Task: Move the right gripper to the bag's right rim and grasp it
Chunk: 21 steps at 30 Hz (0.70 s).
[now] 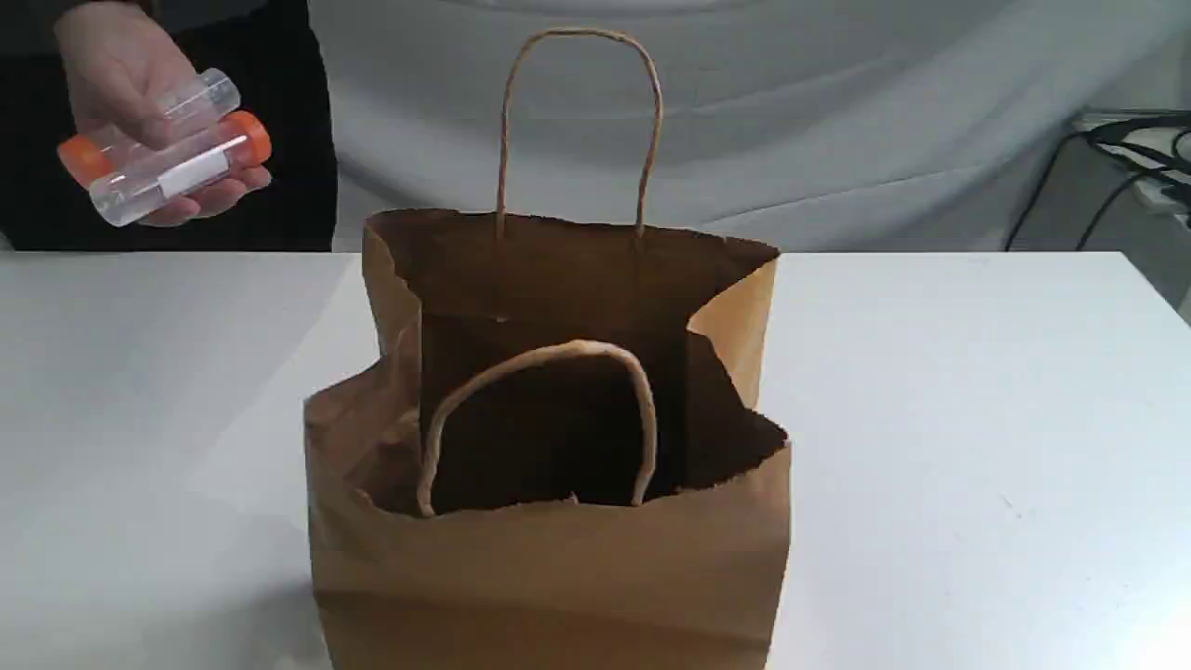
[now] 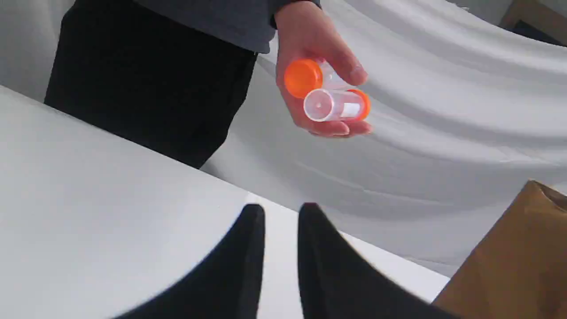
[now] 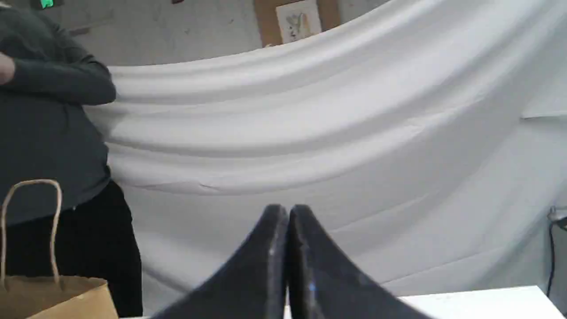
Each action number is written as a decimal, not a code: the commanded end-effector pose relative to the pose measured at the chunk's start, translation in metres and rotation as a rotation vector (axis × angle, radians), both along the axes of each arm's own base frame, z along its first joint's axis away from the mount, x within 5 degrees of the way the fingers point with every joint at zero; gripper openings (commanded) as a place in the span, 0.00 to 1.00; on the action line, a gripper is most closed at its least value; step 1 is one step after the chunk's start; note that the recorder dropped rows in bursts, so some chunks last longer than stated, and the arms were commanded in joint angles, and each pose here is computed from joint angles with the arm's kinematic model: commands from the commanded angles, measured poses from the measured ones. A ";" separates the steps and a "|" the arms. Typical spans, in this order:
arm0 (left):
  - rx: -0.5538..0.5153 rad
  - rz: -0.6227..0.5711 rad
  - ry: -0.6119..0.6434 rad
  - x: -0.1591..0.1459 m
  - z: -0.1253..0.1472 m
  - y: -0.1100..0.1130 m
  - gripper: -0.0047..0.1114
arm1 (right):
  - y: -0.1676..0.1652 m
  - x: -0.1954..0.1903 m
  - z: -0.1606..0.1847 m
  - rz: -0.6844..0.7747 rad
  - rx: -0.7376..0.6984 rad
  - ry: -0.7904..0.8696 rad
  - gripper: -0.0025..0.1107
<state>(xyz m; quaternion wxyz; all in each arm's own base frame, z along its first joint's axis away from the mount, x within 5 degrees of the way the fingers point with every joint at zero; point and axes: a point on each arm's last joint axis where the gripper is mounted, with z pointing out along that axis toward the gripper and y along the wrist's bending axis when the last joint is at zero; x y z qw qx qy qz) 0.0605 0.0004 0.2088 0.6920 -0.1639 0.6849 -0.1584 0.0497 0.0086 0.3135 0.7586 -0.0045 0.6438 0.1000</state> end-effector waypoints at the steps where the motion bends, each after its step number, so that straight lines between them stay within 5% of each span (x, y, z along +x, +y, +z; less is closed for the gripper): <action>1: -0.009 0.003 -0.001 0.000 -0.001 0.000 0.17 | 0.006 0.003 0.026 0.062 -0.129 0.033 0.02; 12: -0.009 0.003 -0.001 0.000 -0.001 0.000 0.17 | 0.060 0.064 0.100 0.509 -0.473 0.258 0.02; 21: -0.009 0.003 -0.001 0.000 -0.001 0.000 0.17 | 0.115 0.104 0.098 0.953 -0.612 0.535 0.08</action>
